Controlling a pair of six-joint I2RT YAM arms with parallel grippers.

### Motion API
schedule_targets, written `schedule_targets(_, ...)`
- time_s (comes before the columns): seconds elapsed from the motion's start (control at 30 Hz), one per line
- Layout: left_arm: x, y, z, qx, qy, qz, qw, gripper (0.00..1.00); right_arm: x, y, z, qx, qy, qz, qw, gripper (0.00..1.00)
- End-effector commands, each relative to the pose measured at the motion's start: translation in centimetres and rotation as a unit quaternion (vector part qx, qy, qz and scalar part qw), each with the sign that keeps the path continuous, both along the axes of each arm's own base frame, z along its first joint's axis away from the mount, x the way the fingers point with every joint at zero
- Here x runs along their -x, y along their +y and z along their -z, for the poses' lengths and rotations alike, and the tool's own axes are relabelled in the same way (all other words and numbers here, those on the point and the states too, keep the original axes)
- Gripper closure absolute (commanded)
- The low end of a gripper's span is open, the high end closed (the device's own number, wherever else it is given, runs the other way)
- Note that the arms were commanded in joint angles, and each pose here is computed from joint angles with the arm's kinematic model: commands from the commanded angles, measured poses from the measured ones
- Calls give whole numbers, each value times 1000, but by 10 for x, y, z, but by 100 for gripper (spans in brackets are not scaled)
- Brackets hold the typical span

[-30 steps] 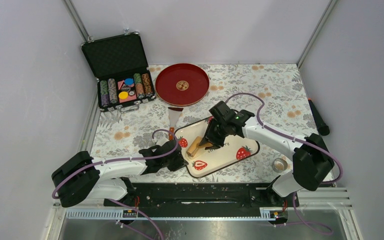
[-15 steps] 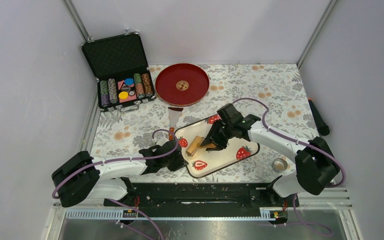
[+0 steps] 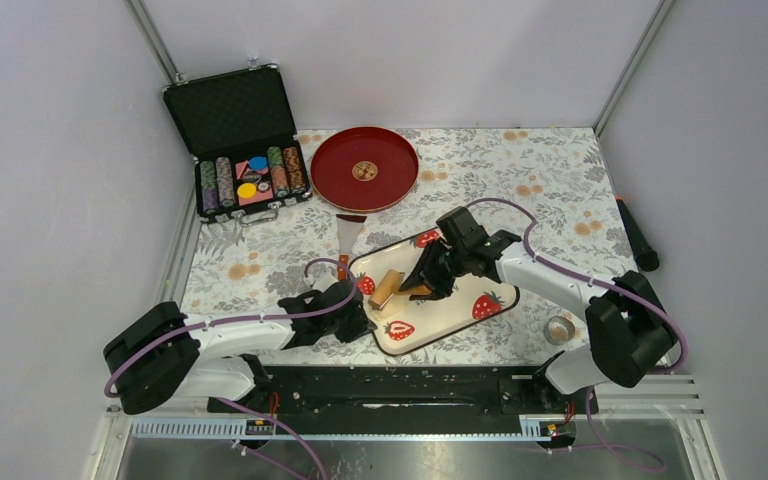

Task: Roll out the dumpling wrappers from the dough

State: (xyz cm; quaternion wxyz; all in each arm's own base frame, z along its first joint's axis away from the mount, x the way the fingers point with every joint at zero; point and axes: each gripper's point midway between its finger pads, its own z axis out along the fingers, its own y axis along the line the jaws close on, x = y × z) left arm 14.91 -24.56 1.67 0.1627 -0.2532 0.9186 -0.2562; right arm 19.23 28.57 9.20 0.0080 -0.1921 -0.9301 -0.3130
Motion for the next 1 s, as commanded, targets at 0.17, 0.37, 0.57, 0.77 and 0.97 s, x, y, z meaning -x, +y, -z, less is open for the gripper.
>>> schedule_targets(0.17,4,26,20,-61,18,-28,998,100,45,-67,85,189,115,33,975,100)
schedule_targets(0.37,4,25,19,-59,17,-28,998,100,43,-66,87,188,112,31,975,100)
schedule_targets(0.57,4,25,19,-59,17,-26,998,100,15,-47,59,155,47,17,987,100)
schedule_targets(0.77,4,24,19,-56,15,-25,998,100,-33,-33,-20,134,-78,3,988,100)
schedule_targets(0.97,4,25,20,-58,16,-24,998,100,-41,-39,-58,125,-126,21,984,100)
